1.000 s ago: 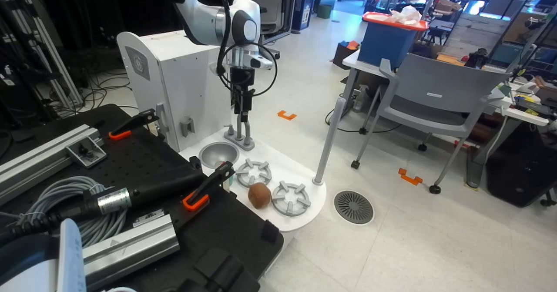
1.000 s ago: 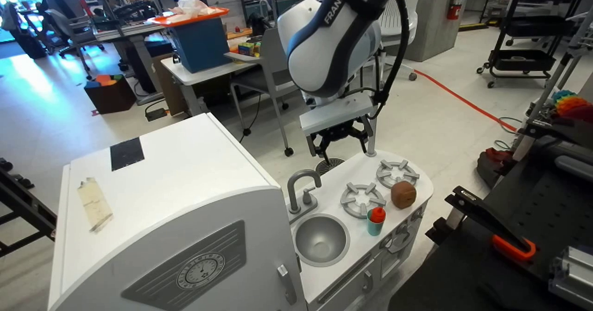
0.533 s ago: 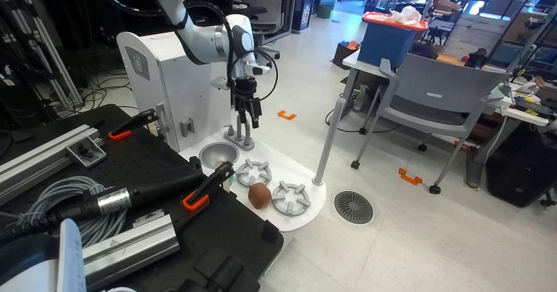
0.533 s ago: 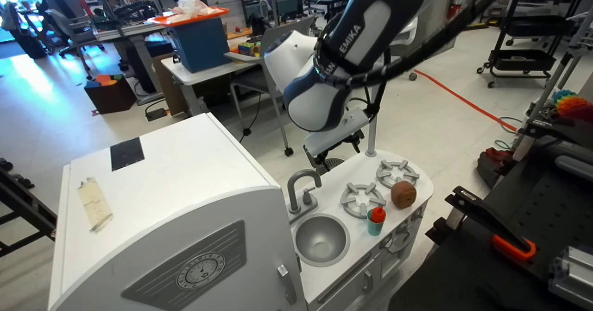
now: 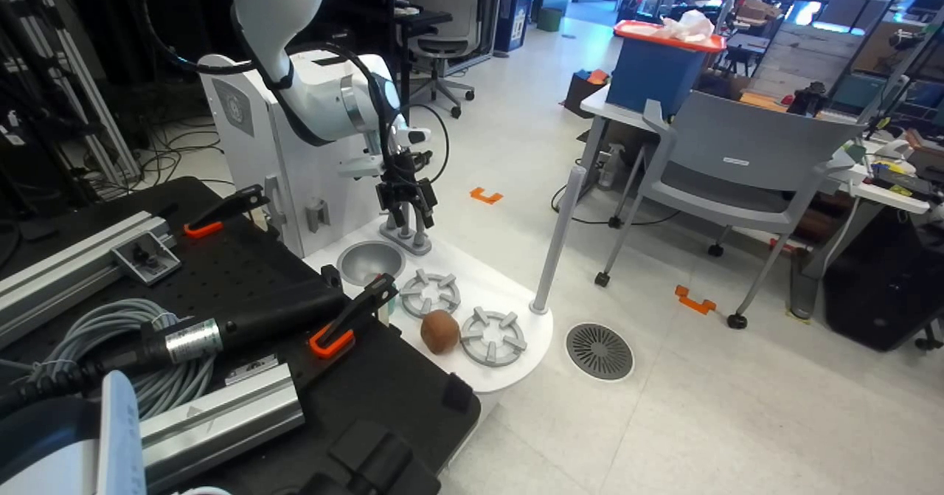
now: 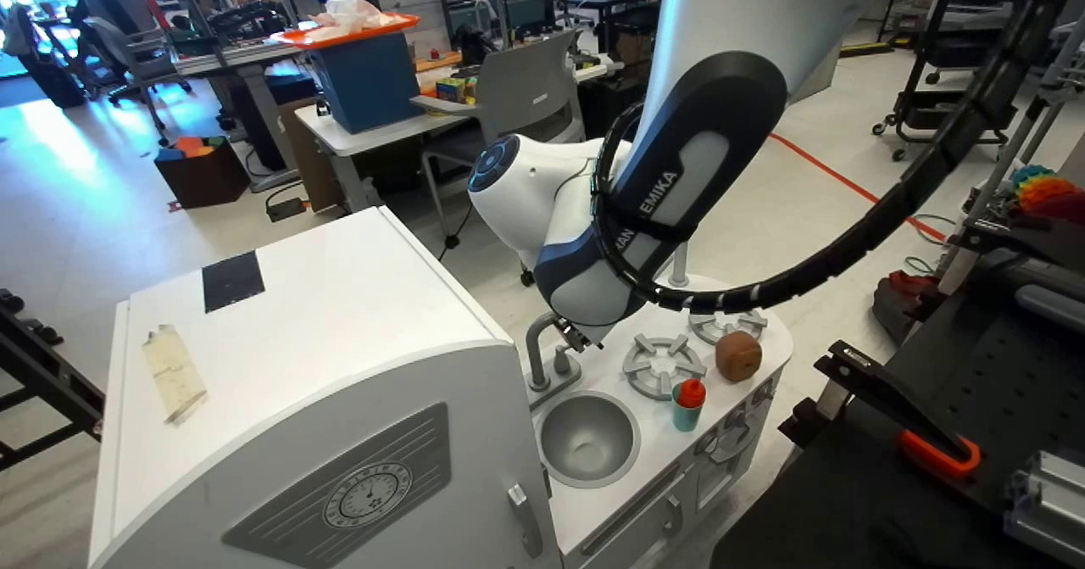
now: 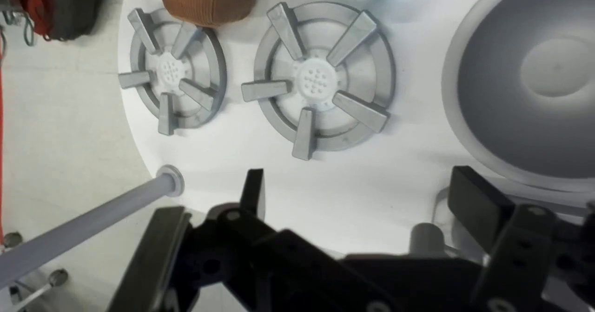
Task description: Push the grey toy tap to the left
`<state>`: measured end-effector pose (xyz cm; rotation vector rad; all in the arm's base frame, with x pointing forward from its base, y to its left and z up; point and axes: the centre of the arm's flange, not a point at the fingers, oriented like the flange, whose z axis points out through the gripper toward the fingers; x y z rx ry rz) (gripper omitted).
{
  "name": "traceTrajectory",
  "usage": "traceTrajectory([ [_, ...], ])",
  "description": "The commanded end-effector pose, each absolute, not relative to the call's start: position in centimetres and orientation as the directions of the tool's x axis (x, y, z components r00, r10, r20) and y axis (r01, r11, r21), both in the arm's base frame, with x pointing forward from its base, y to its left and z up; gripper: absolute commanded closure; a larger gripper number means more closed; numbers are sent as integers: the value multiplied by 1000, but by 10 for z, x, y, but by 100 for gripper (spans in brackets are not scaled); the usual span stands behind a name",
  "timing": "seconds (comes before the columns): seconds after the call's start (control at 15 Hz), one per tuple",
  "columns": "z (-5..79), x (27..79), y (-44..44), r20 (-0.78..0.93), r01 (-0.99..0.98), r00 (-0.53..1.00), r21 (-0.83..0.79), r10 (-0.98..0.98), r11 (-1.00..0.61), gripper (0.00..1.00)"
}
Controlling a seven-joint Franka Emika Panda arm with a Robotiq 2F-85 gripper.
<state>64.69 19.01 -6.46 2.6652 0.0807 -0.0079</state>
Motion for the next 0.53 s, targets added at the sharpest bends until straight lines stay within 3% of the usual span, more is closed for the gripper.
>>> traceTrajectory([
  [0.0,-43,646,194,20,152,985,394,173,-906,0],
  [0.47,-51,660,177,74,195,971,317,229,-928,0],
])
